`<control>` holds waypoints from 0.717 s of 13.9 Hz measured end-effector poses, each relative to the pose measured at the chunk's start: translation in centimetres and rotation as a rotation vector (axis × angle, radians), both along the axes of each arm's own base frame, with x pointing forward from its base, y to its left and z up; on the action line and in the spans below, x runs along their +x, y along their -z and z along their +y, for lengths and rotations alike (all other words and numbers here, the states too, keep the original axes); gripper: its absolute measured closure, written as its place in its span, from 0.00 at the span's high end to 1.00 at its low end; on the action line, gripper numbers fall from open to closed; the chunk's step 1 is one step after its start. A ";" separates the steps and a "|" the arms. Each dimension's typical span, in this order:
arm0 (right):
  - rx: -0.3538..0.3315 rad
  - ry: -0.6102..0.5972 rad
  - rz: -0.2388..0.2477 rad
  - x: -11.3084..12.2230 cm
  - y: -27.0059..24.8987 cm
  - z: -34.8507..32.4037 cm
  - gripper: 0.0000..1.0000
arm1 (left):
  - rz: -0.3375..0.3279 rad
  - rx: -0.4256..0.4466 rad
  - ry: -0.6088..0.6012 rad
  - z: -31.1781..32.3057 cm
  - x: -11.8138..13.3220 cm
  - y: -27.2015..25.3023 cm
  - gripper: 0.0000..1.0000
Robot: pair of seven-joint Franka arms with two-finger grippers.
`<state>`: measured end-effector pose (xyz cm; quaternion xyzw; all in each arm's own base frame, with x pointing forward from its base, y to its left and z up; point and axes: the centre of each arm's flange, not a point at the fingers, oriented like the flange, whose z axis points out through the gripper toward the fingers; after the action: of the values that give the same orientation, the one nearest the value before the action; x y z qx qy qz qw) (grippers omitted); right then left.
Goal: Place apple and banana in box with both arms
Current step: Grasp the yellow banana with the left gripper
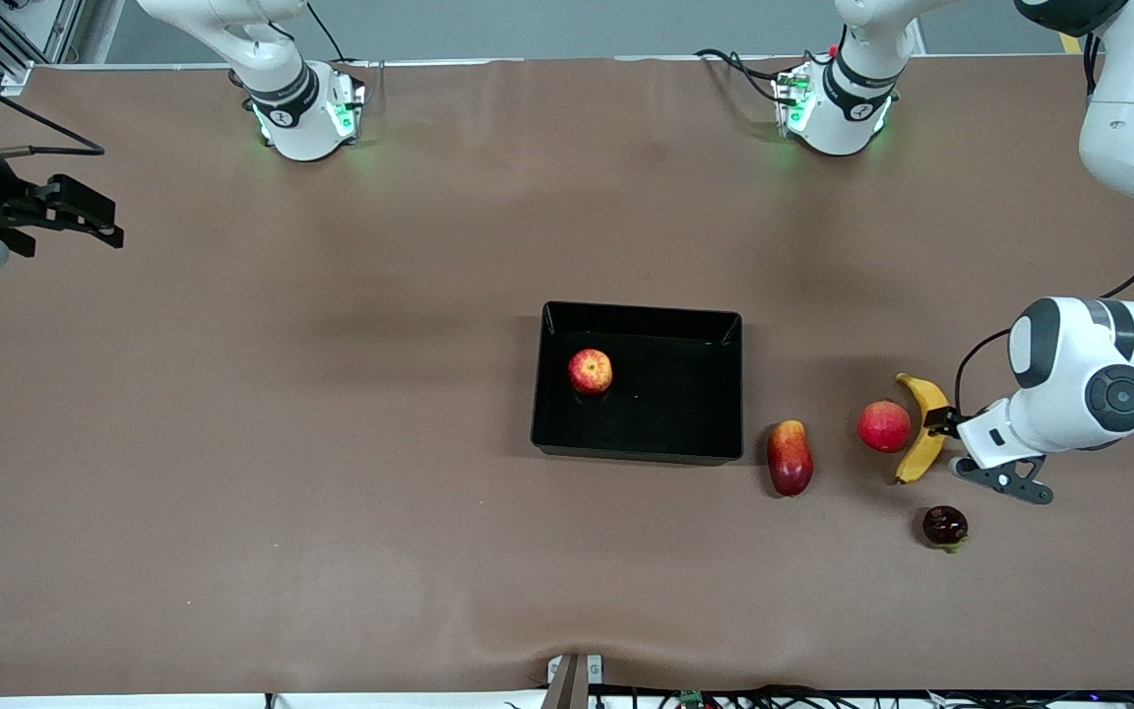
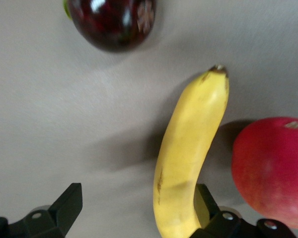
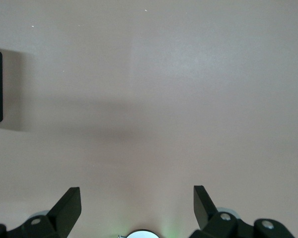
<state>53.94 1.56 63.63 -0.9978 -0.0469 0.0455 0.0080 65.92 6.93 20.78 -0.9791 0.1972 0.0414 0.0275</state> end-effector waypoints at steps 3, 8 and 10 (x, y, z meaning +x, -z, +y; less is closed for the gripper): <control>-0.003 0.032 0.002 0.0 0.0 0.5 1.00 | 0.017 -0.066 -0.051 -0.3 -0.4 1.2 1.00; -0.005 0.039 0.001 -0.1 0.0 1.1 1.00 | 0.039 -0.089 -0.066 -0.6 -0.9 2.4 0.83; -0.005 0.041 0.001 -0.1 0.0 1.0 1.00 | 0.041 -0.089 -0.065 -0.7 -0.9 2.5 0.61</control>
<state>53.89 2.60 63.65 -0.9986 -0.0265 0.0461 0.0064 65.00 6.27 18.27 -0.9842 0.1673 0.0533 -0.0216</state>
